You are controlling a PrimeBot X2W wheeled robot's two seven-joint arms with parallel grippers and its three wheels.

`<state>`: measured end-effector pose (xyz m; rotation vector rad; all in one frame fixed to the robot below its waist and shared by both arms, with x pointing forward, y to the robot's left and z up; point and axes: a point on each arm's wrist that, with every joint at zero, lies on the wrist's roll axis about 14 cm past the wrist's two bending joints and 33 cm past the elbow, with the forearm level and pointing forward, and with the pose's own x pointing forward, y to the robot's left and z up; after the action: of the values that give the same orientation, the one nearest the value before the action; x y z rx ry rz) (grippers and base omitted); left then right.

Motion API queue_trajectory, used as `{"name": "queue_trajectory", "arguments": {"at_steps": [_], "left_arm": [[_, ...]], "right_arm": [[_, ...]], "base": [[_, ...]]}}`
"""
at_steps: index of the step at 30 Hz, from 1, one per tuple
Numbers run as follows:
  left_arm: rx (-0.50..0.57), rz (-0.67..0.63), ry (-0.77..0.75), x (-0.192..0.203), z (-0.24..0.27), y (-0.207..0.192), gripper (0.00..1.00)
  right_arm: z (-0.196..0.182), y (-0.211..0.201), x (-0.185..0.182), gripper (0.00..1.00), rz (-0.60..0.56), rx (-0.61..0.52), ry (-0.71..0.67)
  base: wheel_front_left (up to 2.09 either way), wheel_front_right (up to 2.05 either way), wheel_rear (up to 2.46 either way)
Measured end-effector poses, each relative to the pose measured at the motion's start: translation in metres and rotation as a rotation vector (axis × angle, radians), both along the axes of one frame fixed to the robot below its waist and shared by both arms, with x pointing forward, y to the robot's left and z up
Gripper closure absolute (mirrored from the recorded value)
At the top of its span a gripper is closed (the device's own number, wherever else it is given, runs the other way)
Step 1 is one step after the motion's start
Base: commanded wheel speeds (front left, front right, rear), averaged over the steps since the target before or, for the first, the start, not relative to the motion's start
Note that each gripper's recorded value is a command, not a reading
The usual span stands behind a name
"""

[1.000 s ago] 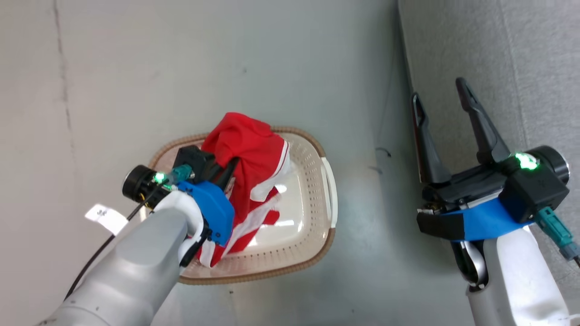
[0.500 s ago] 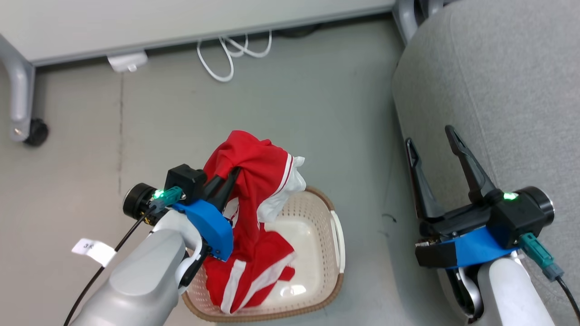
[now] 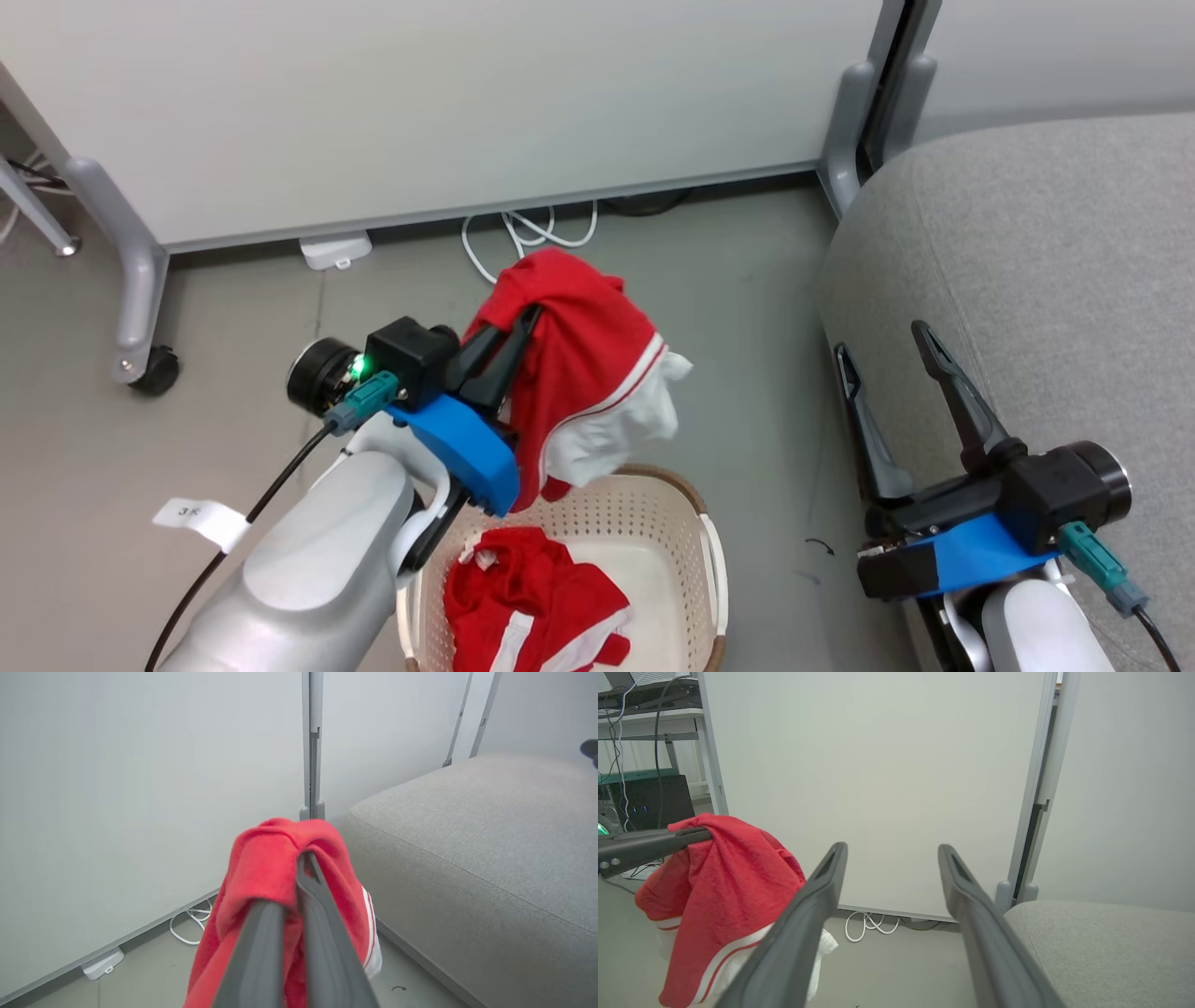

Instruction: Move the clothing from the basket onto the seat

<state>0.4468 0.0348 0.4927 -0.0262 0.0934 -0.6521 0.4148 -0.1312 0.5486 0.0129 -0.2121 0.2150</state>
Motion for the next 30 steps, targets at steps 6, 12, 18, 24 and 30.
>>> {"name": "queue_trajectory", "arguments": {"at_steps": [6,12,18,24,30], "left_arm": [[-0.053,-0.068,-0.108,-0.007,0.048,-0.019,1.0],[-0.088,-0.104,-0.213,-0.007,0.091,-0.024,1.0],[-0.094,-0.121,-0.259,-0.012,0.108,-0.024,1.0],[-0.091,-0.121,-0.263,-0.015,0.108,-0.024,1.0],[-0.084,-0.117,-0.26,-0.015,0.106,-0.021,1.0]], "right_arm": [[0.005,0.003,-0.009,0.0,0.007,0.008,-0.012],[0.007,0.002,-0.013,0.0,0.004,0.013,-0.016],[0.008,0.0,-0.017,0.0,0.001,0.017,-0.019],[0.019,0.008,-0.018,0.0,0.024,0.013,-0.053],[0.042,0.039,-0.012,0.0,0.128,-0.036,-0.126]], "base": [[0.0,0.0,0.0],[0.0,0.0,0.0],[0.0,0.0,0.0],[0.0,0.0,0.0],[0.0,0.0,0.0]]}}
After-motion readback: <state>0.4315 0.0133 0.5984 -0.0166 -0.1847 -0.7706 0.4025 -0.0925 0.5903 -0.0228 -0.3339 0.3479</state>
